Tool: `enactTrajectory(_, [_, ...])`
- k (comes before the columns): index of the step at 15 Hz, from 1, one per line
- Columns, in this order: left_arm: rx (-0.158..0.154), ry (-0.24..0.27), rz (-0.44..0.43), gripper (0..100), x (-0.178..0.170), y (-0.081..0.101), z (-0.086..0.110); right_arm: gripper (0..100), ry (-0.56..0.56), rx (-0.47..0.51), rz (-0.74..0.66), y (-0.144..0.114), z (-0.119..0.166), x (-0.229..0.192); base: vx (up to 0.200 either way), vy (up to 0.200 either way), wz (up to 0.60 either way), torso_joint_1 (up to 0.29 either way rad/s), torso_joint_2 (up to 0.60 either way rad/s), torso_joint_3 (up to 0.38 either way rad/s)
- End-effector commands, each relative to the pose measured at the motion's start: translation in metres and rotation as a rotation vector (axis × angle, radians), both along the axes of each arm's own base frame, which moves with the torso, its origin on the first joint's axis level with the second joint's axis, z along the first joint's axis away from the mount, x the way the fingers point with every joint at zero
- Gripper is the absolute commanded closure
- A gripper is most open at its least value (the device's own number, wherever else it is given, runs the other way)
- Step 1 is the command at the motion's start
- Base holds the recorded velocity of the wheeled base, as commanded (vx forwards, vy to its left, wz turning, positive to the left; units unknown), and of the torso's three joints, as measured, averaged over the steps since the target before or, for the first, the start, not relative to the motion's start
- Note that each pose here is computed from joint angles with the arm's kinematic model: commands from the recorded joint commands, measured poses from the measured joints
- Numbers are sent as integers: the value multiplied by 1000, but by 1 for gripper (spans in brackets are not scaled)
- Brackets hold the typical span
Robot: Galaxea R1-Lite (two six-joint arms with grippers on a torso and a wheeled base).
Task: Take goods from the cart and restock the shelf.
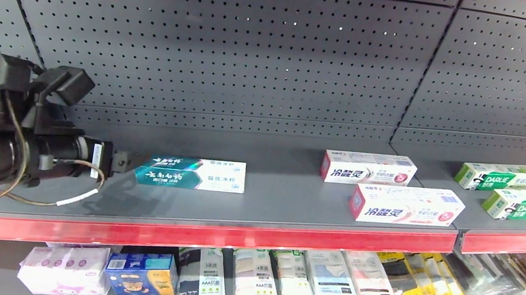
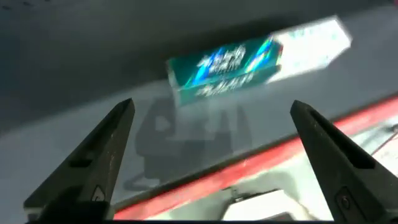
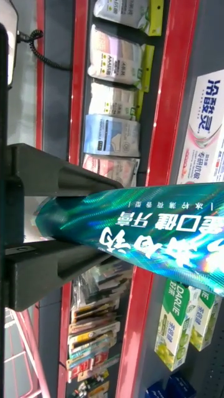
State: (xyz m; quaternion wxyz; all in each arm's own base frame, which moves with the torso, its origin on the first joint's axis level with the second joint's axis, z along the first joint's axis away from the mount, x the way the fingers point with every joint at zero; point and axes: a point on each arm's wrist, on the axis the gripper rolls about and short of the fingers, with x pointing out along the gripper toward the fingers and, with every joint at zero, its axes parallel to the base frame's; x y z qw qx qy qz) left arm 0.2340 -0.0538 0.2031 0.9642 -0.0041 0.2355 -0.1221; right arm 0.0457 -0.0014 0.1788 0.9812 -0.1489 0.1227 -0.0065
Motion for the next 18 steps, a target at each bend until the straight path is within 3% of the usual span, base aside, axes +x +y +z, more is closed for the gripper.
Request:
enactTrajectory(1, [-15,44,48,0,27,-10,-9,100,3,-1,1,0,-1,0,0,0,0,0,0,0])
enactTrajectory(3, [-81,64,111,0,47,-19,-10,100,3,-7,2,0,-1,0,0,0,0,0,0,0])
enactTrajectory(7, [-77,99,124,0,65,-27,-20,100,14,-17,6,0,-4,0,0,0,0,0,0,0])
enactTrajectory(9, [-98,122,128,0,68,-32,-22,100,14,-19,5,0,-4,0,0,0,0,0,0,0])
enactTrajectory(10, [-123,132,134,0,75,-38,-23,100,14,-19,5,0,-4,0,0,0,0,0,0,0])
enactTrajectory(18, [-140,145,109,0,104,-61,-18,100,19,-27,11,0,-5,0,0,0,0,0,0,0])
